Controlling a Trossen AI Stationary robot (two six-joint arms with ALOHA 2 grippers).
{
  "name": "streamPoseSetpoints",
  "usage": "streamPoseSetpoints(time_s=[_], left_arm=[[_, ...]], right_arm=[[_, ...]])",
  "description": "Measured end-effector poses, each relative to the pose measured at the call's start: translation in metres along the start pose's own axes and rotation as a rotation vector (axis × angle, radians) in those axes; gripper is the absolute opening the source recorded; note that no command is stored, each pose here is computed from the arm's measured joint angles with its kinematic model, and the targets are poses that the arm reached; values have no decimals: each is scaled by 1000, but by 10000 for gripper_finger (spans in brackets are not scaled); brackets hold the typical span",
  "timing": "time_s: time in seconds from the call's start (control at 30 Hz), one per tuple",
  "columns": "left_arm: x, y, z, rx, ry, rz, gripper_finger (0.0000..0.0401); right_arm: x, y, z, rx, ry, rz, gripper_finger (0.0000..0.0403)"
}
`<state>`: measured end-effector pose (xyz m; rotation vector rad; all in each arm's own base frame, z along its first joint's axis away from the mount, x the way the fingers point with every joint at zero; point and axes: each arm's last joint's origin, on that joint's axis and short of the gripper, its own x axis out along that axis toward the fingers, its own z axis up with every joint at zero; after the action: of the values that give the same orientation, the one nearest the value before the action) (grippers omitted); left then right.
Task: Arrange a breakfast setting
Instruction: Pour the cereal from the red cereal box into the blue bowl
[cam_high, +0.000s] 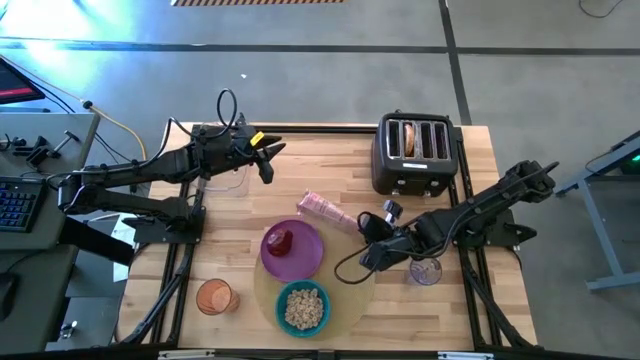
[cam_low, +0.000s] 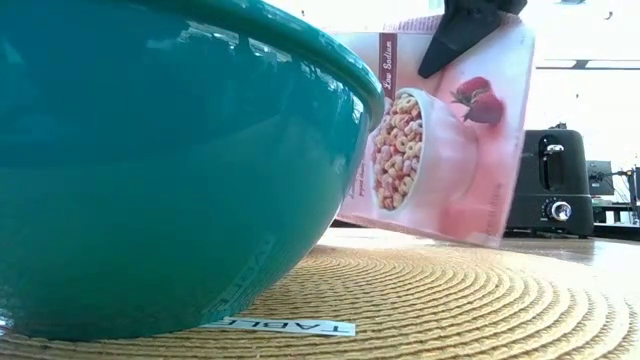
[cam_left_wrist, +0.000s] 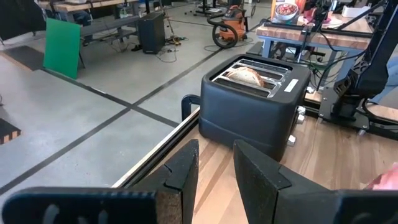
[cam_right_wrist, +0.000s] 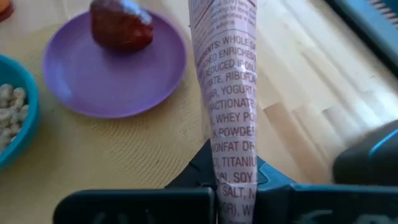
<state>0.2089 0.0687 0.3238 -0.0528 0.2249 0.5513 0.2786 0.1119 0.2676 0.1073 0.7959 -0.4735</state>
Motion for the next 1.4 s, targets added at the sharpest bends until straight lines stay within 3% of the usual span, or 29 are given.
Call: streamPoseSetpoints(time_s=[0.3, 0.63, 0.83, 1.1, 1.4], left_arm=[[-14, 9, 9, 11, -58, 26, 90], [-32, 19, 17, 107, -119, 59, 90], [-53, 19, 21, 178, -162, -63, 90], [-67, 20, 21, 97, -174, -132, 90], [-66, 20, 17, 55, -133, -146, 90]], right_arm=[[1, -7, 7, 45, -167, -182, 0], [16, -25, 38, 164, -339, -311, 0], [26, -41, 56, 251, -403, -360, 0], [43, -42, 67, 237, -469, -455, 0], [92, -29, 68, 259, -534, -599, 0]])
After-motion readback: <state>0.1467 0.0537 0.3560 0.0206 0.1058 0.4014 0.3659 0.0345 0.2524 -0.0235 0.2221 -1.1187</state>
